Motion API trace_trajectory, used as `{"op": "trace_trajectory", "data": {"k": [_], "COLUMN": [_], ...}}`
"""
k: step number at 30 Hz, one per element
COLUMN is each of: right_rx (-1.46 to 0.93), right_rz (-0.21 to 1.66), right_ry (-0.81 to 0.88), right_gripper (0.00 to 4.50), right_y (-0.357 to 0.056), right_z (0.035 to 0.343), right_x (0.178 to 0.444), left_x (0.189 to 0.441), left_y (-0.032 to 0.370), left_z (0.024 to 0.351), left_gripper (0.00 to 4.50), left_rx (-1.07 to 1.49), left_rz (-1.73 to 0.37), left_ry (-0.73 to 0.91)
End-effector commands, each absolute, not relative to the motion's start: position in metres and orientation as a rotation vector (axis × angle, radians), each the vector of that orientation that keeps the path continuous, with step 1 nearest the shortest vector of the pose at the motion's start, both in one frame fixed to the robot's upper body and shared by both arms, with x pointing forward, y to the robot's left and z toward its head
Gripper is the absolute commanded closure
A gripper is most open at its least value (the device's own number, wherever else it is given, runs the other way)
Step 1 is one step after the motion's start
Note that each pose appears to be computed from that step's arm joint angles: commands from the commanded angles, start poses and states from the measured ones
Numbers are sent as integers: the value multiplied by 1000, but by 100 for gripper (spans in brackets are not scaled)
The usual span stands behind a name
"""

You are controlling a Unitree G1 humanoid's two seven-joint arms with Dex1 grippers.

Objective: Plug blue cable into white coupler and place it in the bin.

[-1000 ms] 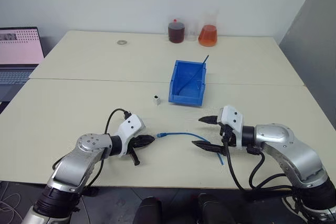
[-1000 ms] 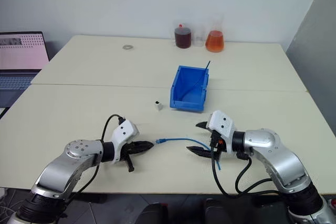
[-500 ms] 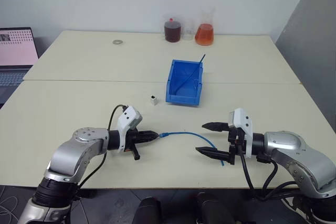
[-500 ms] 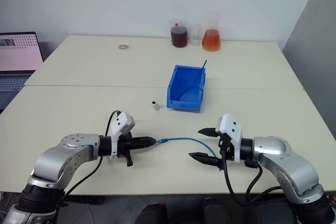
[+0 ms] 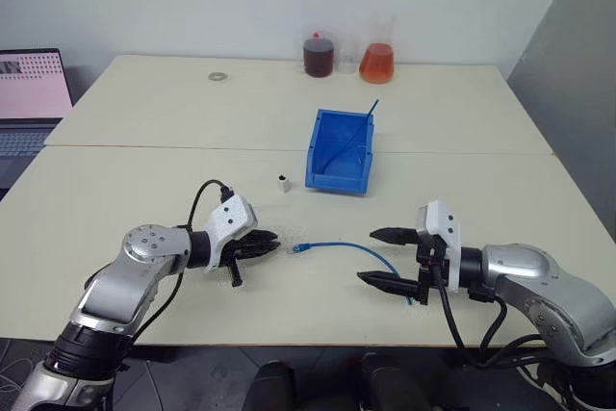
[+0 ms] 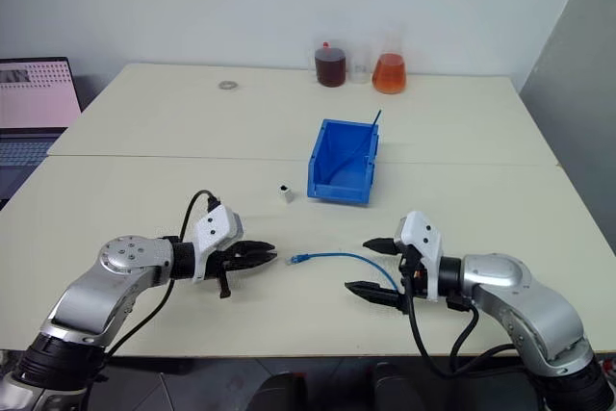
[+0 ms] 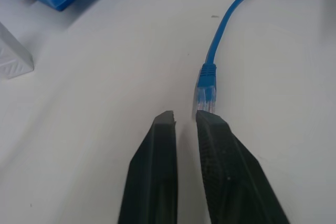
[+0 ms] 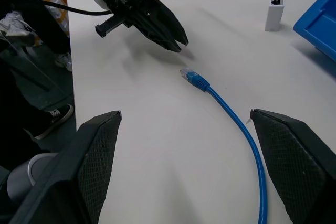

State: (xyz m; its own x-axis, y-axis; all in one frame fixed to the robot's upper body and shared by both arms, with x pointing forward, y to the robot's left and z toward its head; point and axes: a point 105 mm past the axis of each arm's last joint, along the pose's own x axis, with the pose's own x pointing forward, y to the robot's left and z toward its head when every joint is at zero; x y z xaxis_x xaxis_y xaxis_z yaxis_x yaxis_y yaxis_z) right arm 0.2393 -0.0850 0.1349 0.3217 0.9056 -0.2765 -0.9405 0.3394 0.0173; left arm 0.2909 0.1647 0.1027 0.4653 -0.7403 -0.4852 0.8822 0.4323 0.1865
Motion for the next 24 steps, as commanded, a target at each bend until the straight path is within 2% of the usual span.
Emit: {"op": "trace_trajectory", "data": {"k": [1, 9, 22, 23, 24], "right_rx": [-171, -188, -206, -207, -207], "right_rz": [1251, 1252, 1258, 1258, 1257], "right_ry": [222, 223, 221, 220, 220], "right_gripper": [32, 32, 32, 32, 32], "right_y": [-80, -79, -78, -78, -79], "right_z": [143, 140, 138, 138, 139], "right_x": [232, 233, 230, 230, 231], "left_x": [287, 294, 305, 303, 301], "left_y": [164, 159, 137, 136, 135], "left_z": [106, 88, 70, 69, 68], "left_gripper": [291, 109, 109, 145, 152], "left_rx": [423, 464, 487, 480, 478], "left_rz": [-1068, -1043, -1053, -1068, -1081], "left_ry": [338, 396, 465, 478, 489]}}
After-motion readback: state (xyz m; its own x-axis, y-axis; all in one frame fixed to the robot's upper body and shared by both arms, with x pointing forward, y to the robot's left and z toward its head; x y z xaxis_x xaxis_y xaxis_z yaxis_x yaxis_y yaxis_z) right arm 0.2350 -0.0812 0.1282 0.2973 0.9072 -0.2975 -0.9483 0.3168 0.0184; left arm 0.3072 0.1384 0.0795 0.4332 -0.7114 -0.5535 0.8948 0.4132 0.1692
